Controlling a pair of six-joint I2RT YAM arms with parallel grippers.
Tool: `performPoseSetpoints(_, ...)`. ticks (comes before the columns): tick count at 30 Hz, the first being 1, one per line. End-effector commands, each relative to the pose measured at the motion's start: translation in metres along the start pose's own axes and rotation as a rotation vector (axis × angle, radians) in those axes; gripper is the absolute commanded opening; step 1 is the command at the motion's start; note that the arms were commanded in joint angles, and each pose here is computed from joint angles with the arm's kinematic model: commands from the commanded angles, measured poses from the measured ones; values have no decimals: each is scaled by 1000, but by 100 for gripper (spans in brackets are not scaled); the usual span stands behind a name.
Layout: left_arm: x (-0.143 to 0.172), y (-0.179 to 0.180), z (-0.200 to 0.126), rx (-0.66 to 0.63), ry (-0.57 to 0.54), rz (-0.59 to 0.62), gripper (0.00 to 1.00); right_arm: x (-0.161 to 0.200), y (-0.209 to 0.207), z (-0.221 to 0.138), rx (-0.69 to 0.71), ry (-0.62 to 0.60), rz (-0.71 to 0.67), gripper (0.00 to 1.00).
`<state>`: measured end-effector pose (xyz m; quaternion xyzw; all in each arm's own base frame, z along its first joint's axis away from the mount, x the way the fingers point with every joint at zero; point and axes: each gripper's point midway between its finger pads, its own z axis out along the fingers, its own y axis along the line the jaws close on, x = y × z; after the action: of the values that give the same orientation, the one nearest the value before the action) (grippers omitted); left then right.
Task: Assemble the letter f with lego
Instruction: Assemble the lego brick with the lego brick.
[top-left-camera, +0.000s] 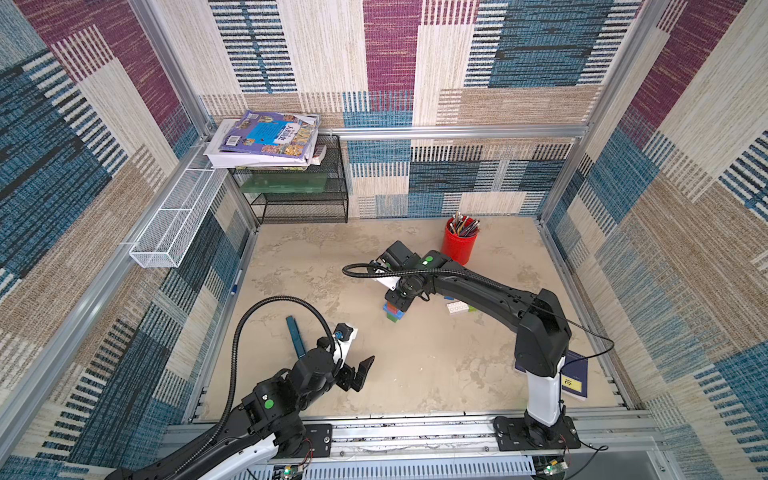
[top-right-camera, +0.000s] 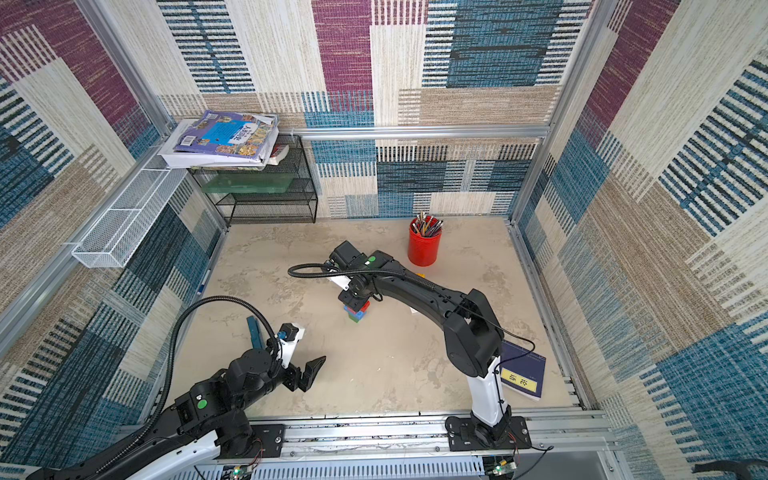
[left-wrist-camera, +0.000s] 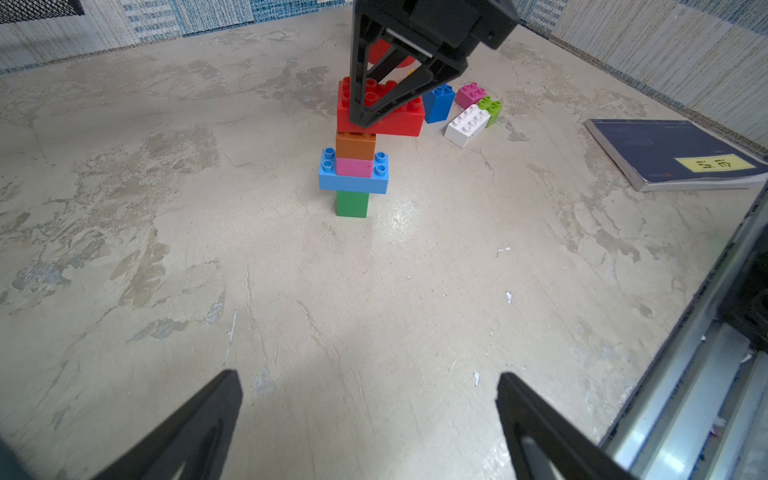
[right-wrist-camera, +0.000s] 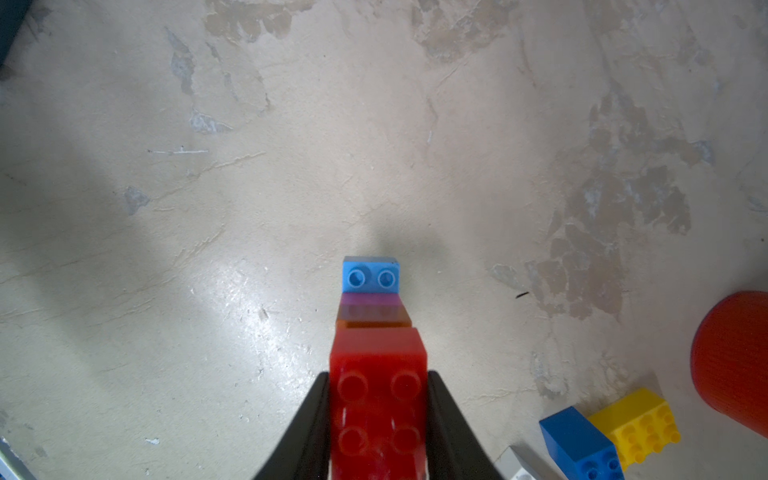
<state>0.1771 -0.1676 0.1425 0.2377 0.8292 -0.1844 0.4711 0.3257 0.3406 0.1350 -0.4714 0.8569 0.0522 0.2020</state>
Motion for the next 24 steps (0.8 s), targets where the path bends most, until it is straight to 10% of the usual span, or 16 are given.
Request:
performPoseSetpoints(1, -8, 1, -1, -6, -28, -19, 99, 5, 4, 3, -17, 17, 8, 20)
performPoseSetpoints(24, -8, 0, -1, -4, -28, -19, 99, 46, 8, 25, -112, 184, 59, 21)
